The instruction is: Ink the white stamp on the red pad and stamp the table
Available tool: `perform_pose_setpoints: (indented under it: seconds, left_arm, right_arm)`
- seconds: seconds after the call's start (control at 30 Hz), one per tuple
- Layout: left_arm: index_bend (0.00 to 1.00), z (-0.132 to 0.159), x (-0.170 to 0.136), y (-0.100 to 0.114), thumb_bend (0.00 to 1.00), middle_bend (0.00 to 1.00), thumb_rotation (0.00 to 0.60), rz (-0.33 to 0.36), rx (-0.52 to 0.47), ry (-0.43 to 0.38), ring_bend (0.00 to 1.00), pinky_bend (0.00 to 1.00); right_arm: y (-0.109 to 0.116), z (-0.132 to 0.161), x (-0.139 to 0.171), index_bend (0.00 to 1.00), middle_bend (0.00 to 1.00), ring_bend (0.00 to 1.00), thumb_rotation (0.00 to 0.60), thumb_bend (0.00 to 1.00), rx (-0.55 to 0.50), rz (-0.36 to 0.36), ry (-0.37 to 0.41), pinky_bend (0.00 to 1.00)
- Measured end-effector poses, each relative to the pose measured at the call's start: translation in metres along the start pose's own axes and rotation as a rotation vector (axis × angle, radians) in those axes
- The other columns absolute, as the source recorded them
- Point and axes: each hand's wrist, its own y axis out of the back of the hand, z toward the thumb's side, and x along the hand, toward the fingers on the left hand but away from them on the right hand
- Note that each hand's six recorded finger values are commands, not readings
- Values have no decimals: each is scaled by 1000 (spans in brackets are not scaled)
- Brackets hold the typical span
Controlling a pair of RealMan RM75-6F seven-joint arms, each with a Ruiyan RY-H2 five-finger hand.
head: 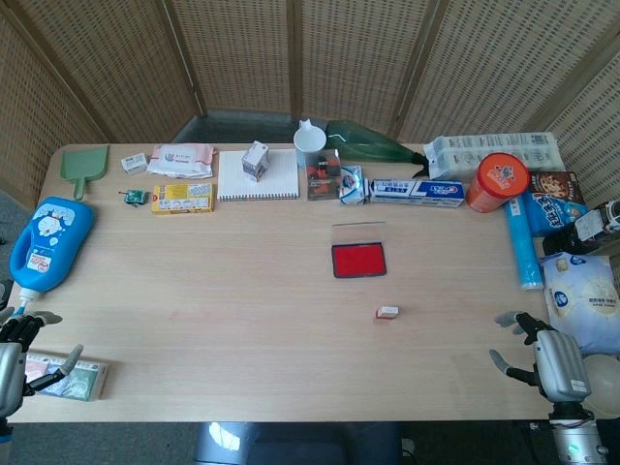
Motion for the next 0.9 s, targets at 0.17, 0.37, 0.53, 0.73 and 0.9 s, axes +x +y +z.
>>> perform_pose_setpoints:
  seconds: [0.17, 0.37, 0.53, 0.73, 0.9]
  left_arm:
    - [329, 1, 2, -1, 209, 333, 182, -6, 6, -5, 282, 121]
    - [329, 1, 0, 4, 209, 333, 182, 11, 8, -9, 282, 121]
    - [330, 1, 1, 6, 209, 333, 184, 15, 7, -8, 282, 121]
    - [330, 3, 4, 4, 209, 333, 182, 7, 6, -22, 282, 121]
    - [330, 4, 8, 2, 209, 333, 183, 1, 10, -26, 282, 121]
  right_arm:
    - [-4, 0, -2, 383, 428, 468, 600, 280, 1, 11, -2, 518]
    - [-5, 0, -3, 383, 439, 468, 600, 280, -6, 17, 4, 518]
    - [1, 7, -7, 403, 471, 508, 600, 280, -27, -12, 34, 541]
    - [4, 21, -17, 409, 574, 692, 600, 279, -63, -5, 94, 690]
    - [4, 36, -30, 409, 795, 962, 600, 273, -89, 45, 139, 974]
